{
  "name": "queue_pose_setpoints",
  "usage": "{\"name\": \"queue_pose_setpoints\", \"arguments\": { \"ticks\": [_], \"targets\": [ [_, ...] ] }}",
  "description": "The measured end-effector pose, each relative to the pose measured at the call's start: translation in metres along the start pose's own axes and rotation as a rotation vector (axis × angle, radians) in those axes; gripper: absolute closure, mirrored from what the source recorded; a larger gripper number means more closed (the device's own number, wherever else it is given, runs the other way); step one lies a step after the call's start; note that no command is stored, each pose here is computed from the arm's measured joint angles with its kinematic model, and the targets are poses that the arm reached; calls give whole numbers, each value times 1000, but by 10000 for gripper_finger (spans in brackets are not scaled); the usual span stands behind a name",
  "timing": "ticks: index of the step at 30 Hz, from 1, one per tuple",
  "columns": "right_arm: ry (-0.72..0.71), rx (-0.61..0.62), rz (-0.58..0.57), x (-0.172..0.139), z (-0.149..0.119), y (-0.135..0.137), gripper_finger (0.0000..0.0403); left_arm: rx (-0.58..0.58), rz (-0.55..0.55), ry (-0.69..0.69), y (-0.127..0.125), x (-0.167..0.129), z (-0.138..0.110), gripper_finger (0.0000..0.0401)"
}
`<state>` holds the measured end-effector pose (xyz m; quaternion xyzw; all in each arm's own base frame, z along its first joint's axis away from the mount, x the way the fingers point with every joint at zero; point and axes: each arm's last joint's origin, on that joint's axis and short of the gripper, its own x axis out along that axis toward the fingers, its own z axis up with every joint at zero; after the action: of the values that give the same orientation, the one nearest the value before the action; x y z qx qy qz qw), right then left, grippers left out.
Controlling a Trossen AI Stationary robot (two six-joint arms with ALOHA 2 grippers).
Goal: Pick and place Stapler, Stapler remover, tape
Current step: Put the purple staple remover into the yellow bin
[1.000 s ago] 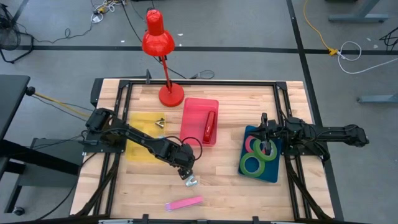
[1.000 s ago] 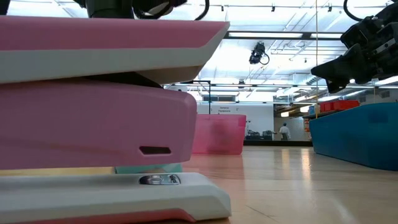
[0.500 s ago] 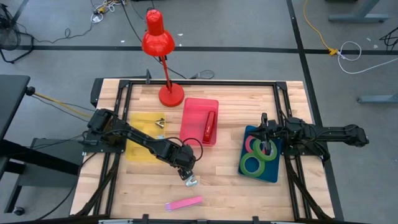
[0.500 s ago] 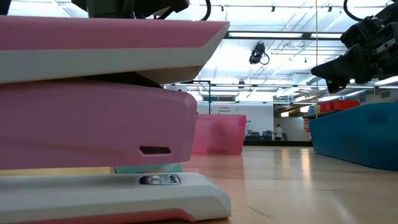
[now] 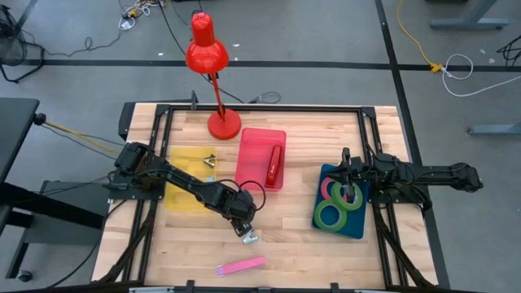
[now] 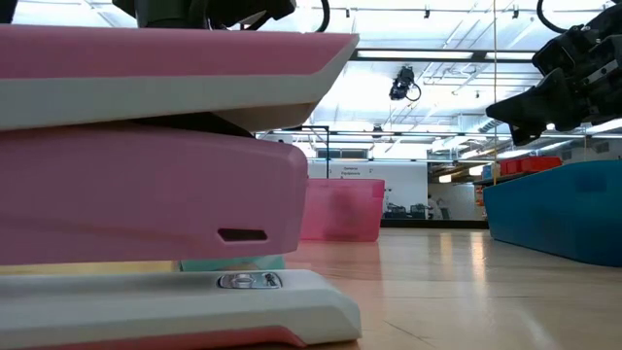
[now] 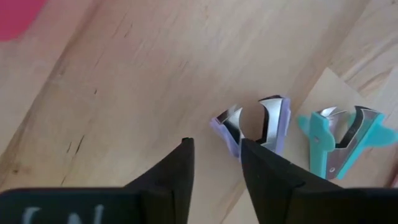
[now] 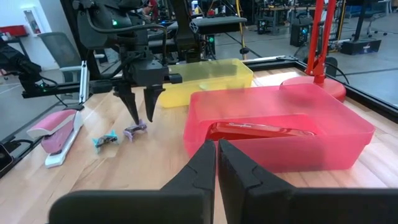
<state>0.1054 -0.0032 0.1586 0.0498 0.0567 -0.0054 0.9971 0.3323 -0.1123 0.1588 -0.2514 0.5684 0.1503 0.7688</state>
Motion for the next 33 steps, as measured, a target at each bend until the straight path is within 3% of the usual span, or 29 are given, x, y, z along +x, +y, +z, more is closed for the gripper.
{"name": "queue_pose_setpoints", "arguments": {
  "ticks": [23, 33],
  "targets": [
    [0, 0, 0, 0, 0, 0, 382, 7, -4, -3, 0, 0, 0, 391],
    [0, 0, 0, 0, 0, 0, 382, 44, -5, -4, 0, -1, 1, 397]
  ]
}}
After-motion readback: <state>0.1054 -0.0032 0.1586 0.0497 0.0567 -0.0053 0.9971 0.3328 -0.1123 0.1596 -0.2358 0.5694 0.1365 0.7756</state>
